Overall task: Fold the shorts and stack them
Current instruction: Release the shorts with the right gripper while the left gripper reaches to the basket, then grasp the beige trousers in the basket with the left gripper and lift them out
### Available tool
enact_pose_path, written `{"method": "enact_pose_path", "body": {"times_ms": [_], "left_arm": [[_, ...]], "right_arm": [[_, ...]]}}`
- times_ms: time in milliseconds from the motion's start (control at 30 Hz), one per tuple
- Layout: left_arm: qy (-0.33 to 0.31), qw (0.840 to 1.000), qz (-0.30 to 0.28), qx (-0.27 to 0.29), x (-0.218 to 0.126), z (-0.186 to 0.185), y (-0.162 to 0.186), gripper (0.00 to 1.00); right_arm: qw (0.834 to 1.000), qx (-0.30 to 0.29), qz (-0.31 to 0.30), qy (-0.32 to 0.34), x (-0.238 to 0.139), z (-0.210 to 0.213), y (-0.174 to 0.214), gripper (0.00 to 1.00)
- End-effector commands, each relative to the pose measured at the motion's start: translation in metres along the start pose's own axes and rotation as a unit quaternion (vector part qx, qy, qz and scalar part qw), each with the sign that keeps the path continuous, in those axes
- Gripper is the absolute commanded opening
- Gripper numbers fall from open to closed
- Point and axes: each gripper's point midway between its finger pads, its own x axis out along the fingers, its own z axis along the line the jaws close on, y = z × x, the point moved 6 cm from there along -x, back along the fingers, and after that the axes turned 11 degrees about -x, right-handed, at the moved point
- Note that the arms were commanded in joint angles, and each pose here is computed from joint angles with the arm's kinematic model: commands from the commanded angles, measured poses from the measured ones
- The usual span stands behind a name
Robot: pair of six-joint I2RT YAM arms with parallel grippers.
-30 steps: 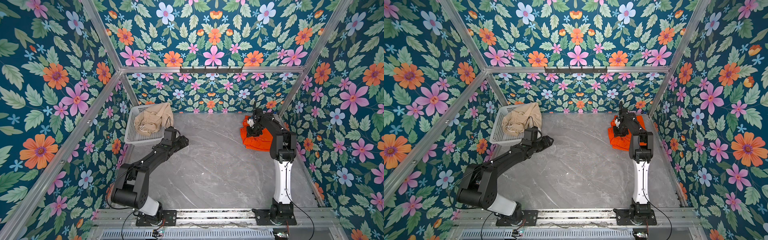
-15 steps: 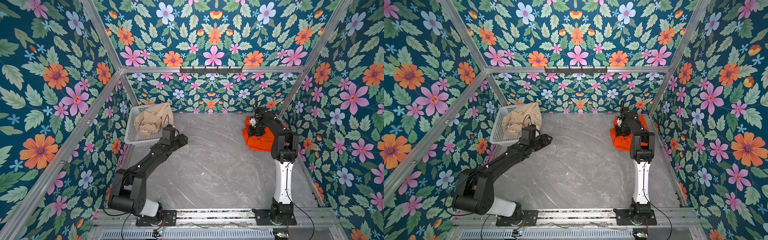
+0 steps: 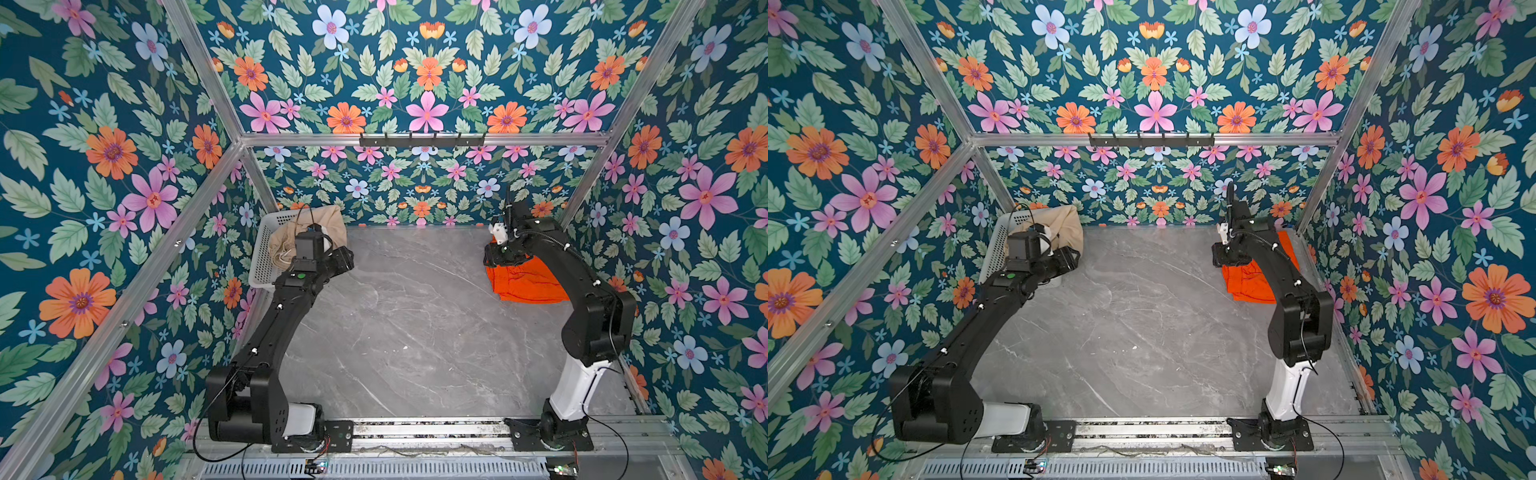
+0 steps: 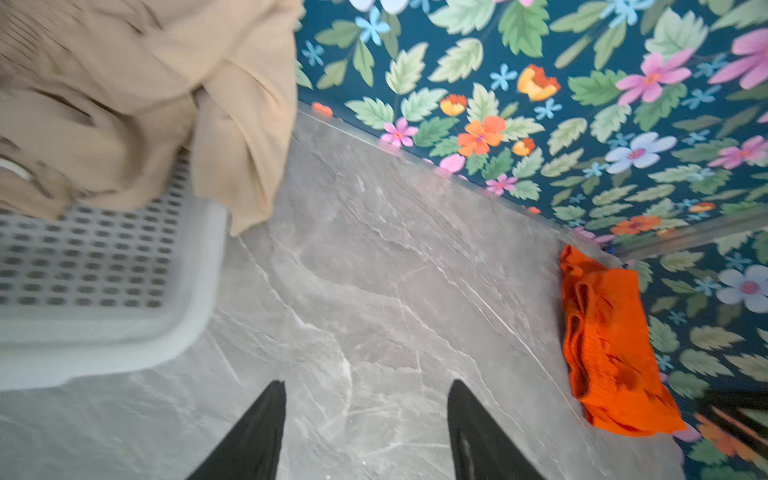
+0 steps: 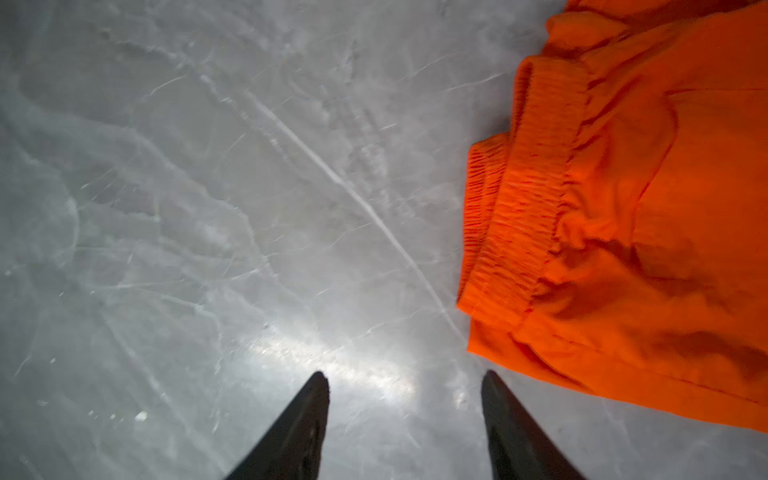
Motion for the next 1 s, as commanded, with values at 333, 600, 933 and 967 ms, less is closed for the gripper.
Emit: {"method": "enact_pose_path", "body": {"times_ms": [333, 600, 933, 967], "left_arm": [[-0.139, 0.990, 0.029, -0.003, 0.037, 0.114, -0.095, 0.71], [-0.183, 0.980, 0.070, 0.020, 0.108, 0.156, -0.107, 0.78], [-0.214, 0.974, 0.070, 0.011, 0.176, 0.200, -0.099, 0.78], [-0.214, 0.974, 0.070, 0.009, 0.182, 0.203, -0.098, 0.77]], "right_arm": [[0.995, -0.031, 0.002, -0.092, 0.023, 0.130, 0.039, 0.60], [0.994, -0.027, 0.032, -0.099, 0.043, 0.143, 0.054, 0.61], [0.994, -0.030, 0.051, -0.096, 0.058, 0.144, 0.053, 0.62], [0.994, -0.030, 0.055, -0.095, 0.059, 0.145, 0.052, 0.62]]}}
